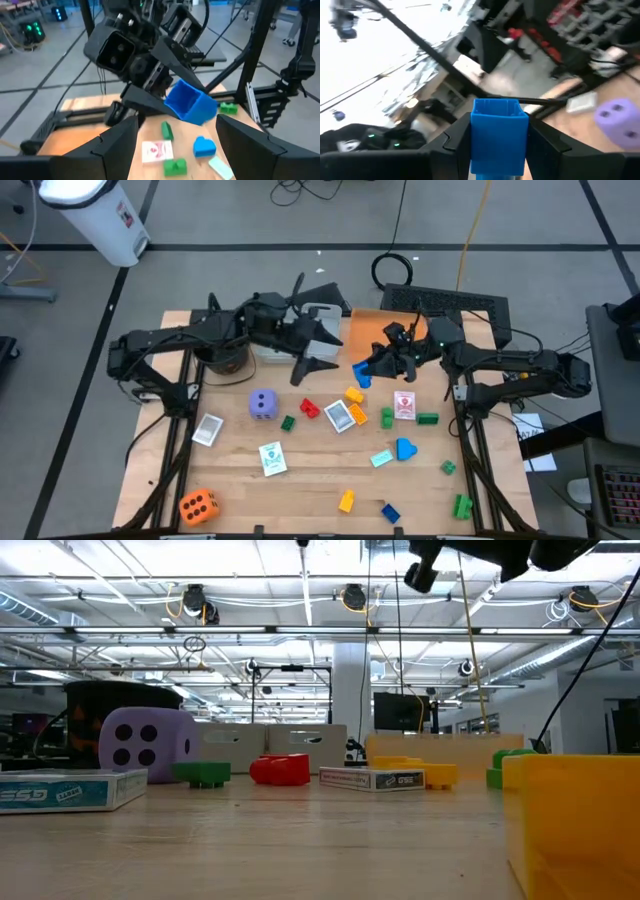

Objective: Pick & Place Toys
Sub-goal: Put the blue gamepiece into the right gray bin

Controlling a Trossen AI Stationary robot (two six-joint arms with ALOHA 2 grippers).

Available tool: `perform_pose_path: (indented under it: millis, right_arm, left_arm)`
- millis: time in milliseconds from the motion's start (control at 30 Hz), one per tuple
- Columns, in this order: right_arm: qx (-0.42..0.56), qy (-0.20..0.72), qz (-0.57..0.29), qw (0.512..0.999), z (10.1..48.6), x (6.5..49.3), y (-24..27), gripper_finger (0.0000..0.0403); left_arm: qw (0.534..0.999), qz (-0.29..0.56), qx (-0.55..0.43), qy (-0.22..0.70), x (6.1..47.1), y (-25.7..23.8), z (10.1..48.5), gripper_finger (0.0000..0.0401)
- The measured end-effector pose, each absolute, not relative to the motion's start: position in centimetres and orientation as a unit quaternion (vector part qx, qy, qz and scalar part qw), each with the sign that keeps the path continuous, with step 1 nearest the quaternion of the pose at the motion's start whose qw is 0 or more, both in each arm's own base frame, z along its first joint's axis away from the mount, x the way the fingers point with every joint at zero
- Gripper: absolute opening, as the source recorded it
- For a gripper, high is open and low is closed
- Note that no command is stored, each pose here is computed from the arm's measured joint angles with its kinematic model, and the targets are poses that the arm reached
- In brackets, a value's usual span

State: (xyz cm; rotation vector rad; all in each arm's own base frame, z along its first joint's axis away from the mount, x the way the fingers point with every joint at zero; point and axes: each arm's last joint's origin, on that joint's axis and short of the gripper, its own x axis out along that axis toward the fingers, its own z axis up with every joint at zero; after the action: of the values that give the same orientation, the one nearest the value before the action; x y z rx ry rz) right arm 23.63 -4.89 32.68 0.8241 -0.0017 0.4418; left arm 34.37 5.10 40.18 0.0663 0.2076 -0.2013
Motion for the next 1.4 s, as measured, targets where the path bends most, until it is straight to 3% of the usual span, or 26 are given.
perform_pose_path:
  millis: [400,1400]
  right_arm:
    - [0.396,-0.006,0.269,0.878,33.5,23.2,-4.8,0.0131]
    - [0.399,-0.014,0.275,0.875,33.7,23.2,-4.8,0.0139]
  left_arm:
    - [0.986,-0.135,0.038,0.09,38.1,2.7,41.0,0.0278]
    - [0.982,-0.162,0.036,0.084,39.0,1.1,40.6,0.0278]
